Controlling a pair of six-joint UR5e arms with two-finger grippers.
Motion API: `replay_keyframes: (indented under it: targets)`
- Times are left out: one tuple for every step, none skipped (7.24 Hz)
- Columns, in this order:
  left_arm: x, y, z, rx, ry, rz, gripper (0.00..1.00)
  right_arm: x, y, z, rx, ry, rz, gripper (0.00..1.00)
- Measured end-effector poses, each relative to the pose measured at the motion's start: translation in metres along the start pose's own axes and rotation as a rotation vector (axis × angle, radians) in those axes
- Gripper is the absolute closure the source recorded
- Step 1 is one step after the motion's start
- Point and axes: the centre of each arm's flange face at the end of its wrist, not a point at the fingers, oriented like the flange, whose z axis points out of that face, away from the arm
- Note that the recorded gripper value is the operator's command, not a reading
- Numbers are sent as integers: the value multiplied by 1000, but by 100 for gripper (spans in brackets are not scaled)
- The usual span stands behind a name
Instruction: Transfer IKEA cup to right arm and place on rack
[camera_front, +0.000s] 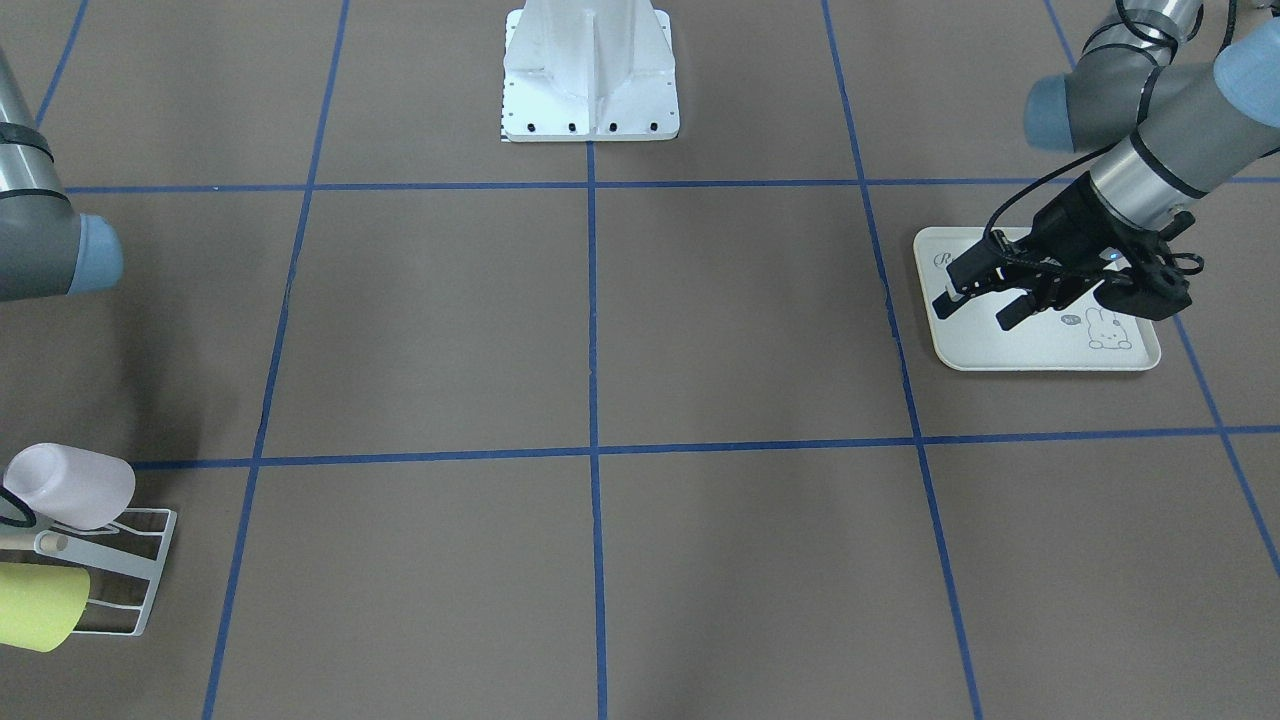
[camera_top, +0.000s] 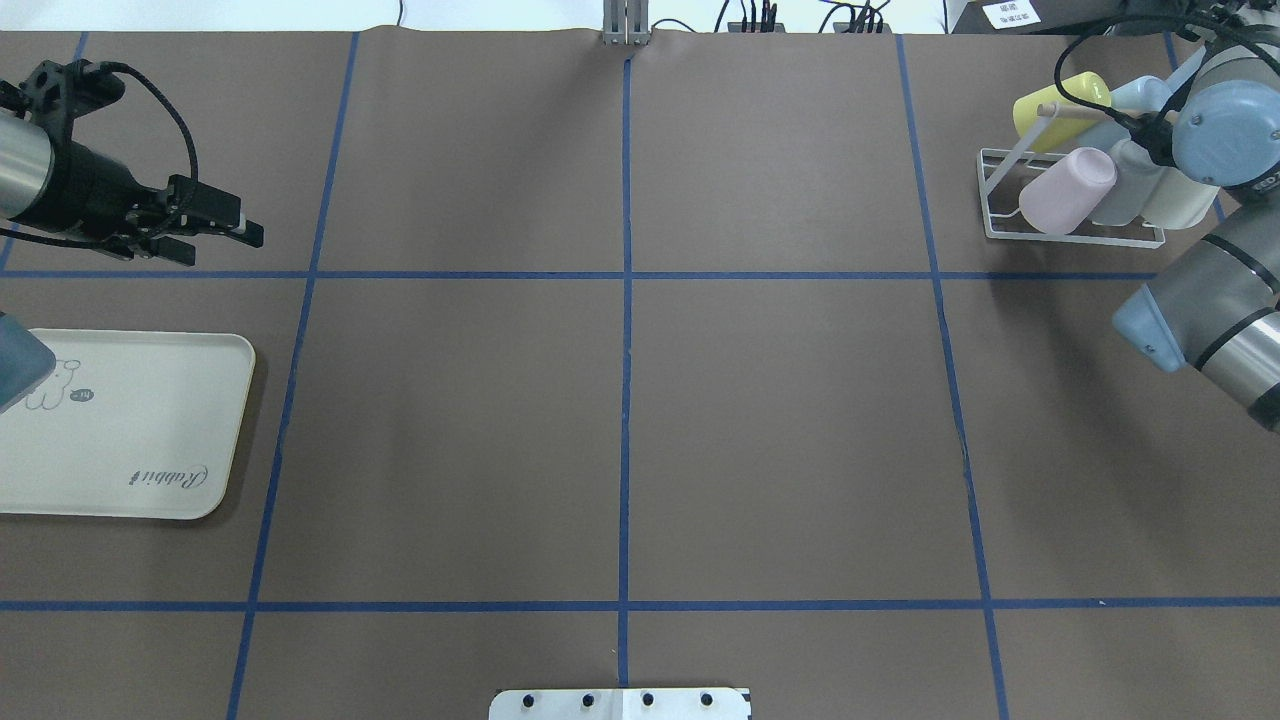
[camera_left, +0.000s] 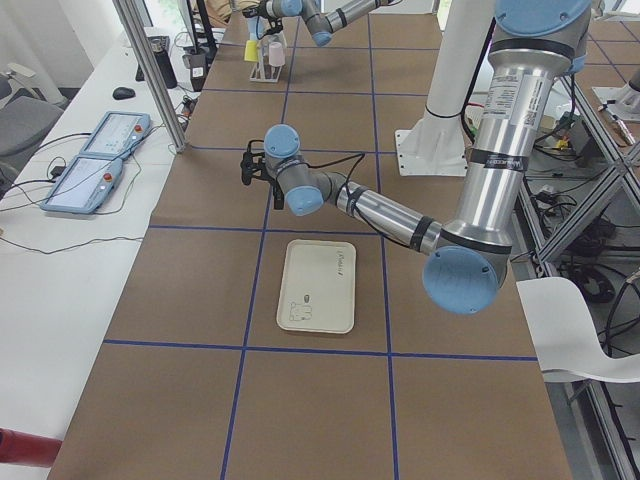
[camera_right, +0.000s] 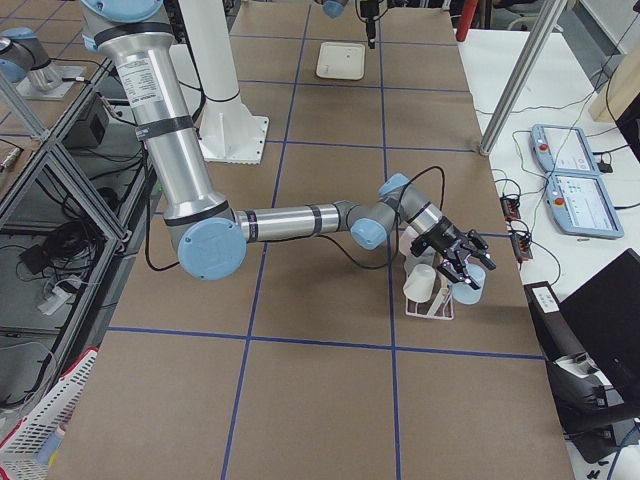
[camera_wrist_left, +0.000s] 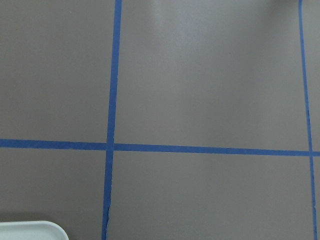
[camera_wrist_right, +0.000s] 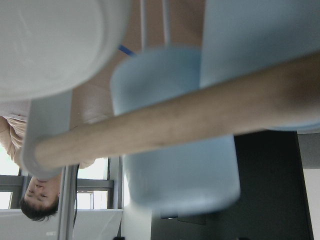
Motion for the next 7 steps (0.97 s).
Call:
replay_keyframes:
  targets:
    - [0, 0, 0, 0, 0, -1, 0, 0, 0, 0, 0, 1, 1, 2]
    - [1, 0, 0, 1, 1, -1, 0, 0, 0, 0, 0, 1, 1, 1]
    - [1, 0, -1, 1, 2, -1, 0, 2, 1, -1, 0, 4, 4, 1]
    - [2, 0, -2, 3, 4, 0, 0, 7, 3, -3, 1, 11, 10, 1]
    - [3, 0, -4, 6, 6, 3, 0, 13, 6, -7, 3, 21, 21, 1]
    - [4, -1, -6, 10, 8, 5, 0, 20, 9, -11, 11, 34, 59, 1]
    - [5, -1, -8, 13, 10, 6, 0, 26, 12, -16, 33, 50, 134, 1]
